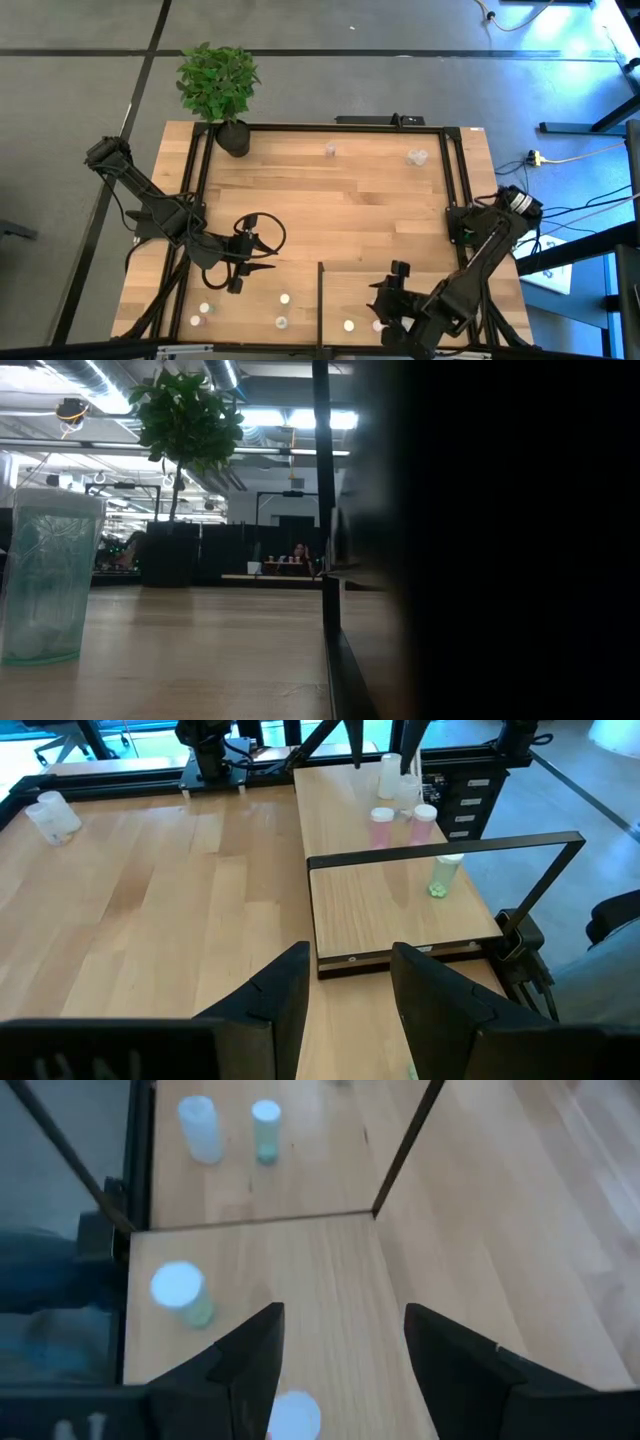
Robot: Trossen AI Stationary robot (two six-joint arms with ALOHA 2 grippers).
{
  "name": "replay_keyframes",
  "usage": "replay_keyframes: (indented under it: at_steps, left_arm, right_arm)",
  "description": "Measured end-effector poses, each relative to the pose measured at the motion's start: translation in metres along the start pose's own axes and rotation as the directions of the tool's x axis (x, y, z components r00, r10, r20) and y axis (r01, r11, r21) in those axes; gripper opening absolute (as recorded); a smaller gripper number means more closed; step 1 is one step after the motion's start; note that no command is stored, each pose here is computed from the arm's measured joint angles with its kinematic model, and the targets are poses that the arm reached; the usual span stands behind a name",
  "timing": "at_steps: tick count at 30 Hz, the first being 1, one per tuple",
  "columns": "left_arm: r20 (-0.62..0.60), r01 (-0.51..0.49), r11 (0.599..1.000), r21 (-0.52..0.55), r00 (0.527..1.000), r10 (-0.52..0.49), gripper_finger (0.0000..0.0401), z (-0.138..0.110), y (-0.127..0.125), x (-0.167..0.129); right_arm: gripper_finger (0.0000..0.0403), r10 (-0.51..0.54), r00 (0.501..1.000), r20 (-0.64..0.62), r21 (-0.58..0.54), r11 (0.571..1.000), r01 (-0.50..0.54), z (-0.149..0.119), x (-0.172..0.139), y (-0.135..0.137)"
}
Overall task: Pick and place medicine bottles onto shelf by color
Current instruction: Put the left green pill bottle on the shelf aligned with the other green pill bottle
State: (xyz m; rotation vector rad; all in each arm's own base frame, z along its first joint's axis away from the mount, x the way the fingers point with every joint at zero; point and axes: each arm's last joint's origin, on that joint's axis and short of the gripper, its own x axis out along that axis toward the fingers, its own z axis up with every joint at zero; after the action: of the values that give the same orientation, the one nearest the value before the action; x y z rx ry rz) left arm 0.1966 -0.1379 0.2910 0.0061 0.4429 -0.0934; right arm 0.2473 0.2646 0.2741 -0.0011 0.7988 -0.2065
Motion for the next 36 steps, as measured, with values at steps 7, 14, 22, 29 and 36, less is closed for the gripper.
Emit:
replay_keyframes:
  at_steps: [7,14,22,29,36]
  left_arm:
    - [0.0,0.0,1.0,0.0,1.0,0.0,0.0135,0.0,0.0,0.0]
    - [0.0,0.0,1.0,0.0,1.0,0.0,0.0135,0.0,0.0,0.0]
    - [0.0,0.0,1.0,0.0,1.0,0.0,0.0135,0.0,0.0,0.0]
    - [-0.006,-0.021,1.0,0.019,1.0,0.021,0.0135,0.001,0.005,0.002]
    - [-0.051,0.07,0.995,-0.071,0.996,-0.074,0.0135,-0.004,-0.008,-0.006]
  right_arm:
    - [0.021,-0.034,0.999,0.007,-0.027,0.999,0.034,0.019,0.011,-0.013]
    - [0.021,-0.084,0.996,-0.002,-0.065,0.994,0.084,0.034,0.026,-0.03]
    - [0.021,-0.1,0.995,-0.027,-0.045,0.994,0.099,0.045,0.038,-0.044]
    - [0.021,-0.093,0.994,-0.053,-0.022,0.996,0.092,0.049,0.044,-0.051]
    - [0.021,-0.08,0.996,-0.026,-0.04,0.996,0.078,0.064,0.038,-0.054]
